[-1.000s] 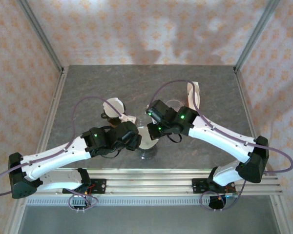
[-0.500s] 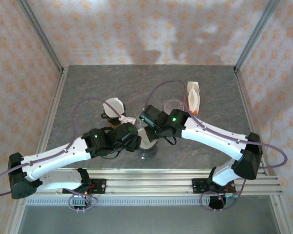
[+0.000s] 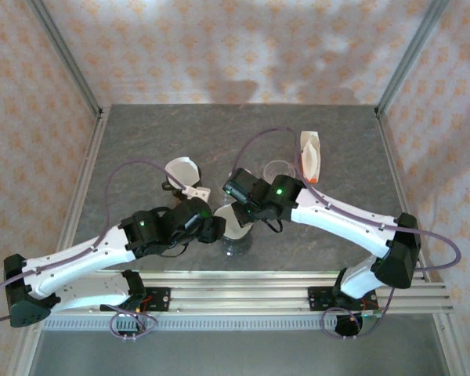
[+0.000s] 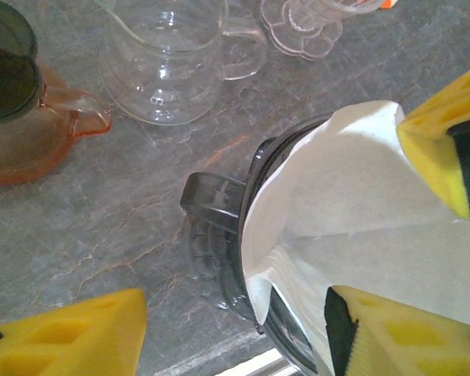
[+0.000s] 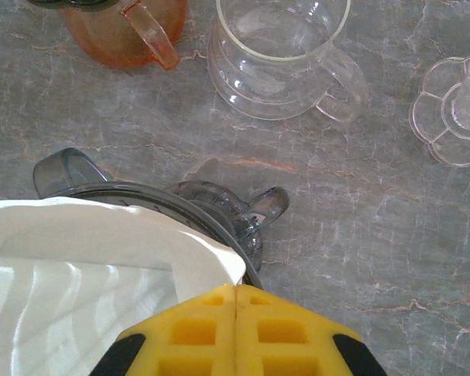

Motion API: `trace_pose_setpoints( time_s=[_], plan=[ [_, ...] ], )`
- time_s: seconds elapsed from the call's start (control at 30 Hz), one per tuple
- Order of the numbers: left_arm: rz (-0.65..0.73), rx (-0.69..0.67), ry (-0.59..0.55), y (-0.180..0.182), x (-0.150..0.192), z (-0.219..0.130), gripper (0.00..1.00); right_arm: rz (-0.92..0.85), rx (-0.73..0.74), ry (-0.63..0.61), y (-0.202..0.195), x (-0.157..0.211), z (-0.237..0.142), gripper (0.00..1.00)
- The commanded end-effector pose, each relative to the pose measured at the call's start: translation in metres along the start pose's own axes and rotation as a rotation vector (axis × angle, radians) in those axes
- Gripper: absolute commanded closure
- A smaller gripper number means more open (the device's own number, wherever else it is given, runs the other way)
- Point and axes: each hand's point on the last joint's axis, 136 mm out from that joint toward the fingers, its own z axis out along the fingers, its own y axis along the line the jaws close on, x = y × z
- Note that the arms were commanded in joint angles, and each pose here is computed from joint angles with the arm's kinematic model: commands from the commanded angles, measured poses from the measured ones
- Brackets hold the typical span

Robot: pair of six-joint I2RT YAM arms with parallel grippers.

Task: Place the coffee filter in the dripper

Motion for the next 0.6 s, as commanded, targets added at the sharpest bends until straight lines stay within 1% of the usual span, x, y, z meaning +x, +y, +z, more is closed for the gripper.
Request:
trace_pose_setpoints(
  time_s=[0.0,0.07,0.2,0.23,0.3,0.37,0.4,0.47,0.57],
  plan=[
    [-0.023,-0.006,-0.004,0.003,0.001,0.003,0.44,-0.007,0.025,-0.02,-0.003,-0.004,-0.007,1.0],
    [-0.024,-0.013,-0.004,0.005,0.002,0.002,0.48,-0.003,0.026,-0.023,-0.004,-0.005,-0.007,1.0],
    [-0.027,-0.012,0.002,0.007,0.005,0.001,0.49,0.0,0.026,-0.027,-0.003,-0.006,-0.008,1.0],
    [-0.029,-0.008,0.004,0.006,0.005,0.002,0.49,0.002,0.028,-0.036,-0.004,-0.007,-0.009,0.93],
    [-0.029,-0.007,0.009,0.006,0.006,0.003,0.48,0.012,0.021,-0.067,-0.004,-0.013,-0.016,0.68],
    [-0.029,-0.01,0.011,0.006,0.006,0.004,0.48,0.023,0.011,-0.093,-0.004,-0.018,-0.023,0.52],
    [-0.029,-0.009,0.011,0.006,0.006,0.004,0.48,0.03,0.003,-0.1,-0.003,-0.019,-0.025,0.47],
    [-0.03,-0.011,0.01,0.006,0.007,0.005,0.47,0.03,-0.018,-0.09,0.001,-0.018,-0.024,0.41],
    [-0.032,-0.009,0.007,0.007,0.007,0.005,0.46,0.02,-0.041,-0.026,0.009,-0.009,-0.012,0.38]
  ],
)
